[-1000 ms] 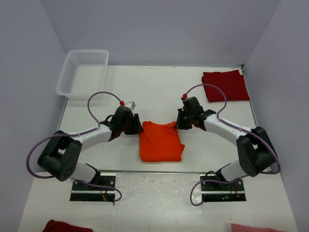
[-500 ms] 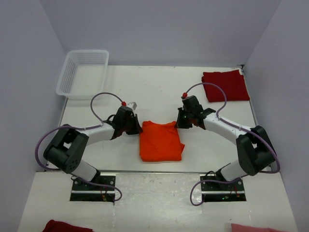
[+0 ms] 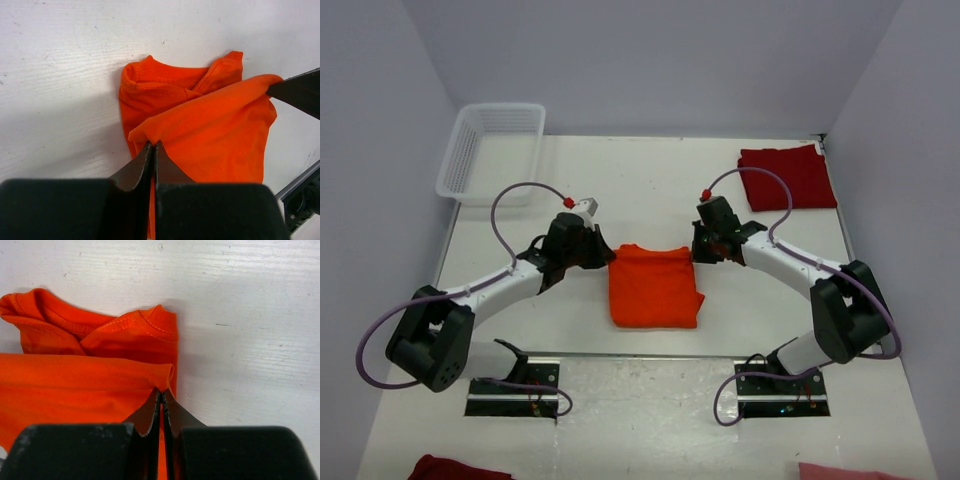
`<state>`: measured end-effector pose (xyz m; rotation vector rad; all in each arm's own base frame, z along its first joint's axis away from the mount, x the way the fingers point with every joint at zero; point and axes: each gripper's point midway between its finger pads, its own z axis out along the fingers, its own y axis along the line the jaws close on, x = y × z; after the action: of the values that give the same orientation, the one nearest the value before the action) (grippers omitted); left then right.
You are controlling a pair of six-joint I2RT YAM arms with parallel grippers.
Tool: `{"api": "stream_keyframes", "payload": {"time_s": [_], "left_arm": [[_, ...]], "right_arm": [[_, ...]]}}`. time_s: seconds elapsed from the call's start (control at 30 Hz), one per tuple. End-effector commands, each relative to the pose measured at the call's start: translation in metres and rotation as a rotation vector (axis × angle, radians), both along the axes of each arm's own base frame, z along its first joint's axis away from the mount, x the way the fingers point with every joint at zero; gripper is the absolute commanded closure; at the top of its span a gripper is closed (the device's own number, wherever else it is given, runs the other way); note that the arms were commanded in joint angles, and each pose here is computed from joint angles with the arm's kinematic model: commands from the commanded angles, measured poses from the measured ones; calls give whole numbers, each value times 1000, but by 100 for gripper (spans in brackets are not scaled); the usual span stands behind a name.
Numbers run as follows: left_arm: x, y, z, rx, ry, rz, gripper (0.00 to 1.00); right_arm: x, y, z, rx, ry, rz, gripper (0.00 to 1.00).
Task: Fold and stack the t-shirts
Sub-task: Smooth out wrinkles on the folded tshirt
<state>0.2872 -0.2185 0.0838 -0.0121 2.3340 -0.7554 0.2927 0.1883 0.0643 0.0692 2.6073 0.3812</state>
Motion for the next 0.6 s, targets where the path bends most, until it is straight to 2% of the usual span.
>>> {"api": "stream_keyframes", "payload": {"time_s": [0.0, 0.3, 0.57], "left_arm": [[9, 3, 20, 9, -60, 0, 100], [23, -6, 14, 8, -65, -14, 100], [57, -13, -16, 70, -55, 18, 100]], "right_arm": [[15, -10, 23, -42, -80, -43, 100], [29, -22, 17, -123, -79, -119, 100], [51, -22, -18, -229, -7, -169, 100]]}}
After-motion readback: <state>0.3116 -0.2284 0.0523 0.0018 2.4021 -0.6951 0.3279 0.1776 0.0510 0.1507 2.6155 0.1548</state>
